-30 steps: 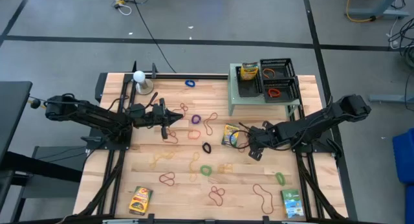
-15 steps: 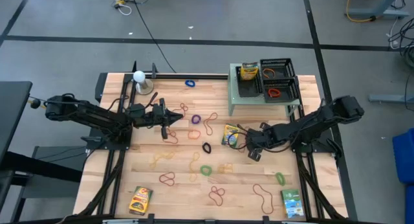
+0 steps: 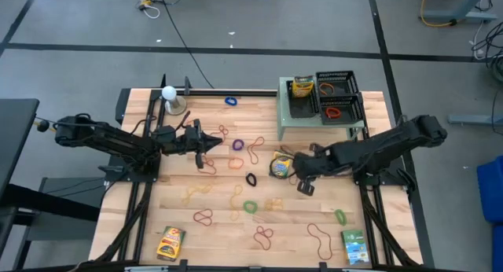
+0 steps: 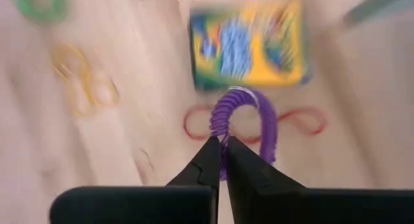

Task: Pick & Place Office Desk Supplies
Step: Put the right violet spring keychain into the bottom right black bin

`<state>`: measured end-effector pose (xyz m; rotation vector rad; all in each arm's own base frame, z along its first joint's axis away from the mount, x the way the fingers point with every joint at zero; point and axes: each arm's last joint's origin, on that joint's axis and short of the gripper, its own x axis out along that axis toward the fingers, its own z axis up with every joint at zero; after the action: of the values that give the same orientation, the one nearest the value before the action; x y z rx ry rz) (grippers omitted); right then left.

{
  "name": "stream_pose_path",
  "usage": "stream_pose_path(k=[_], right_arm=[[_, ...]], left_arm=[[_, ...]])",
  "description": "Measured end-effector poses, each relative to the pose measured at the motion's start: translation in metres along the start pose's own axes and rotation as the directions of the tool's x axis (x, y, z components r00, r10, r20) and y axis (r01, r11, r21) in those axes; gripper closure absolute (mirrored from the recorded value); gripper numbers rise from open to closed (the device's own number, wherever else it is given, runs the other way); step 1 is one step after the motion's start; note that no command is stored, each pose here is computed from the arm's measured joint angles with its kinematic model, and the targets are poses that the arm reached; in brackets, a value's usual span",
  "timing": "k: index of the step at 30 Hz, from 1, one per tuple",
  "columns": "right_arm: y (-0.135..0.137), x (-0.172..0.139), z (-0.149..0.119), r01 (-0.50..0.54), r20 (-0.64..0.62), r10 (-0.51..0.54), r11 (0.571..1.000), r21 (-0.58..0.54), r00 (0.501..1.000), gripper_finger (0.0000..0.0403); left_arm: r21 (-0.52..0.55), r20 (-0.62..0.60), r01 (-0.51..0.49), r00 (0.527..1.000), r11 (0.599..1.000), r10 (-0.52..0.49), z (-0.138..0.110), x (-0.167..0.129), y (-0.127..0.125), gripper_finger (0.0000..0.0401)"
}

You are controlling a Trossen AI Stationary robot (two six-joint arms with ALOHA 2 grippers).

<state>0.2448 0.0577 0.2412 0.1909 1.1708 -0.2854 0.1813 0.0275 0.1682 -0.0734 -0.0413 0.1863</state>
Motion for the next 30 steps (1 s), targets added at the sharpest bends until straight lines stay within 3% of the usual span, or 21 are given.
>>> stream_pose_path(k=[6,11,21,30], right_arm=[[-0.015,-0.093,0.032,0.137,0.108,-0.139,0.990,0.020,0.984,0.0389],[-0.058,-0.133,0.036,0.360,0.028,-0.367,0.922,0.142,0.930,0.0389],[-0.158,-0.118,0.024,0.472,-0.241,-0.410,0.819,0.327,0.880,0.0392],[-0.191,-0.101,0.008,0.485,-0.381,-0.344,0.785,0.384,0.858,0.0362]], left_arm=[[0.009,-0.006,0.000,1.000,1.000,0.000,-0.001,0.000,0.000,0.0379],[0.006,-0.004,0.000,1.000,1.000,0.000,0.000,0.000,0.000,0.0379],[-0.007,-0.007,0.011,1.000,1.000,-0.011,-0.001,0.000,0.000,0.0379],[-0.003,-0.005,0.019,1.000,1.000,-0.019,0.000,0.000,-0.001,0.0379]])
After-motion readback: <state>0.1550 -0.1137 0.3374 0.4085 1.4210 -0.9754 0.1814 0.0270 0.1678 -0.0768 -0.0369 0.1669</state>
